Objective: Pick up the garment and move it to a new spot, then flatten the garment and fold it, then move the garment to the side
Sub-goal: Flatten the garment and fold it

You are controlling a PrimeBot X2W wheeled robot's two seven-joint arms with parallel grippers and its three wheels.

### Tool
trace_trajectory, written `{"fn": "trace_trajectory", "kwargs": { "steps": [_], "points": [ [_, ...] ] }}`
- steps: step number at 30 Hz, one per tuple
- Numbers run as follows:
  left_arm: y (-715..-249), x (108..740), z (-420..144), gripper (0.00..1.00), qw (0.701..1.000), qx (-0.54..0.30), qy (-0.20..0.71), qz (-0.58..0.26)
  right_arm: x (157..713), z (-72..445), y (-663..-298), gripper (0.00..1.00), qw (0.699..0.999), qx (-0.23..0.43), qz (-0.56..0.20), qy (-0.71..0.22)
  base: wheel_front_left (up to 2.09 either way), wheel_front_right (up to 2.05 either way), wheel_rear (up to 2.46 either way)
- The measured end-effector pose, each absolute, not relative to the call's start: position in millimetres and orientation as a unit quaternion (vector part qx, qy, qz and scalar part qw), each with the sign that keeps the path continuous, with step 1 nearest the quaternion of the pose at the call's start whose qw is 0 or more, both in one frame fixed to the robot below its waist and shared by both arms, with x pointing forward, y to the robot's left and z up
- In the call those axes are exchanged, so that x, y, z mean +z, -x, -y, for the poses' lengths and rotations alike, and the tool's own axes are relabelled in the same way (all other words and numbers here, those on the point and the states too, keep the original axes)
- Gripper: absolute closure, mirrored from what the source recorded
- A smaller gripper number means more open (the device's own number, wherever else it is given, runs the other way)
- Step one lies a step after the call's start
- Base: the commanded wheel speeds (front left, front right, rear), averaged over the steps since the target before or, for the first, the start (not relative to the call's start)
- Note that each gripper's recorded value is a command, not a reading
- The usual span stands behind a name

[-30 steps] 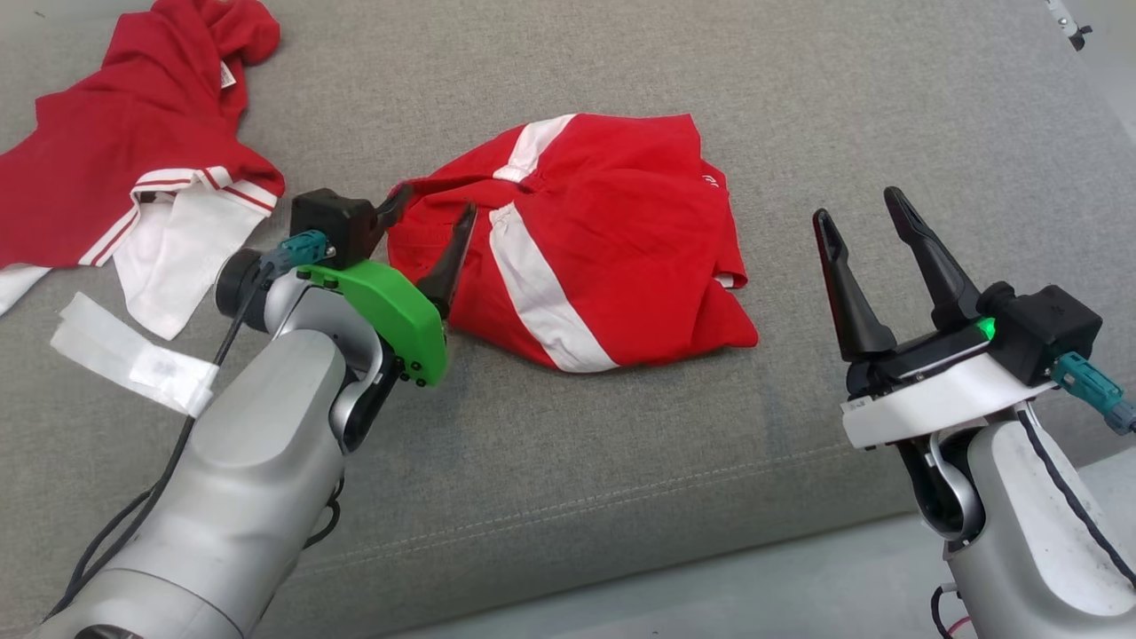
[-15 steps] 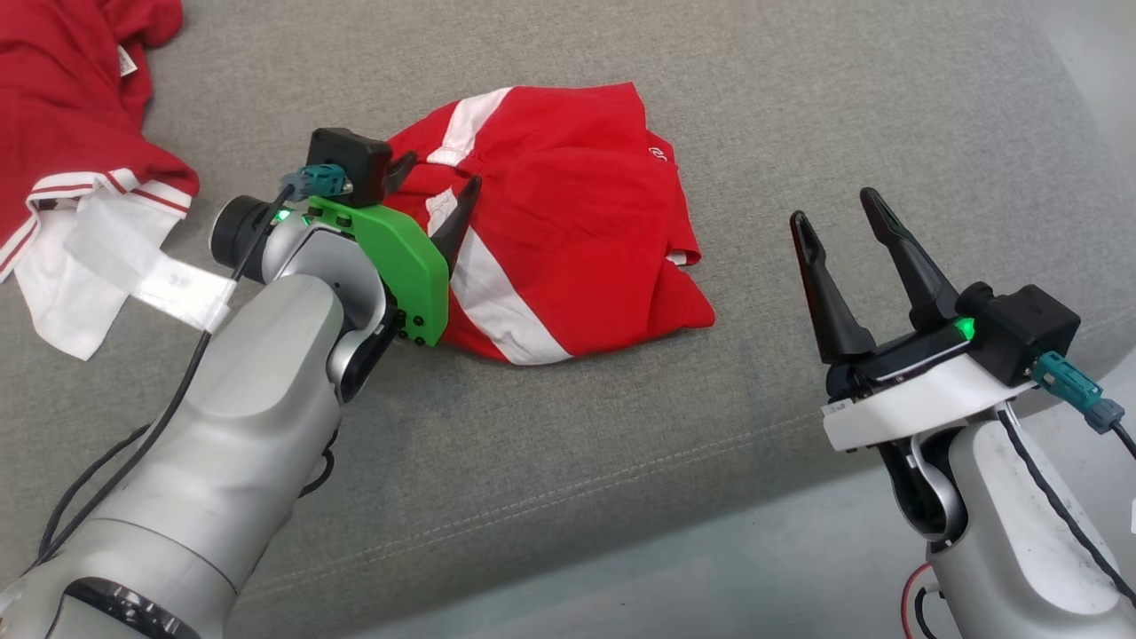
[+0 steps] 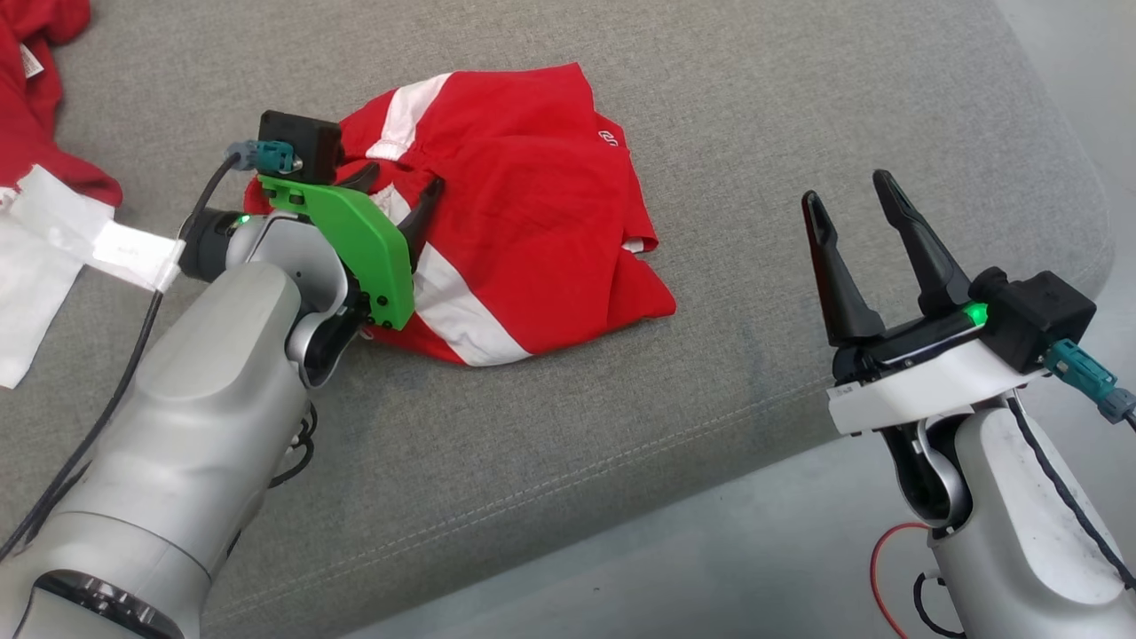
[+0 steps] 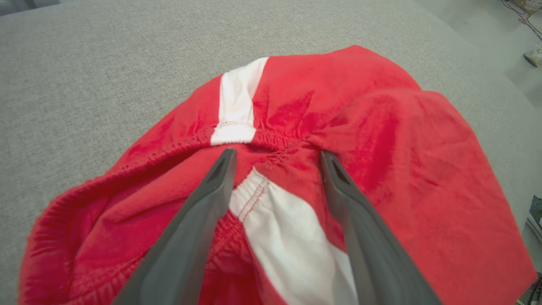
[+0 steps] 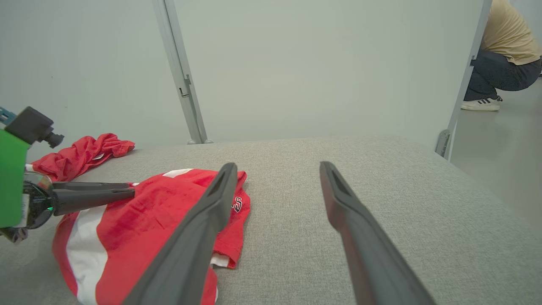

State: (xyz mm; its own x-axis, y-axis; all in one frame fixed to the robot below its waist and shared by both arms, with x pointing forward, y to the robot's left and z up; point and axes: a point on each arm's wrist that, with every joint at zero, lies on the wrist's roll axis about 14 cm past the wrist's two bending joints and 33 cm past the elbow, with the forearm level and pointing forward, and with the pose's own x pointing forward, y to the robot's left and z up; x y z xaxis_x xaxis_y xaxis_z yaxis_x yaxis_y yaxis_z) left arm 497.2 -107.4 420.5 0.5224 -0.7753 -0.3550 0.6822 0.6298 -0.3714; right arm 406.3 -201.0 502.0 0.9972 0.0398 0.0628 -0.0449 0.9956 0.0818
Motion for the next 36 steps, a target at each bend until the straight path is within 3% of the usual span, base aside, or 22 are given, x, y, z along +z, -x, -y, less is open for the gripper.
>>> {"fn": "trace_trajectory", "kwargs": {
  "steps": [16,17,18,19,25,32,36],
  "points": [
    [-482,397,103,0.00,0.838,-0.425,0.072,-0.334,500,200,-409,0.00,0.998,0.020,0.030,-0.046,0.00,0.00,0.00],
    [-481,397,103,0.08,0.837,-0.427,0.070,-0.334,501,199,-409,0.00,0.998,0.021,0.030,-0.046,0.00,0.00,0.00],
    [-481,399,104,0.34,0.837,-0.429,0.070,-0.332,501,199,-409,0.00,0.998,0.021,0.031,-0.046,0.00,0.00,0.00],
    [-482,400,104,0.53,0.837,-0.430,0.072,-0.329,501,199,-409,0.00,0.998,0.021,0.031,-0.047,0.00,0.00,0.00],
    [-486,420,107,1.00,0.846,-0.437,0.082,-0.294,505,201,-409,0.00,0.998,0.019,0.038,-0.047,0.00,0.00,0.00],
    [-488,451,110,1.00,0.852,-0.442,0.122,-0.251,510,198,-412,0.00,0.997,0.024,0.046,-0.050,0.00,0.00,0.00],
    [-511,493,91,1.00,0.872,-0.425,0.165,-0.181,512,192,-414,0.00,0.997,0.033,0.049,-0.052,0.00,0.00,0.00]
  ]
}}
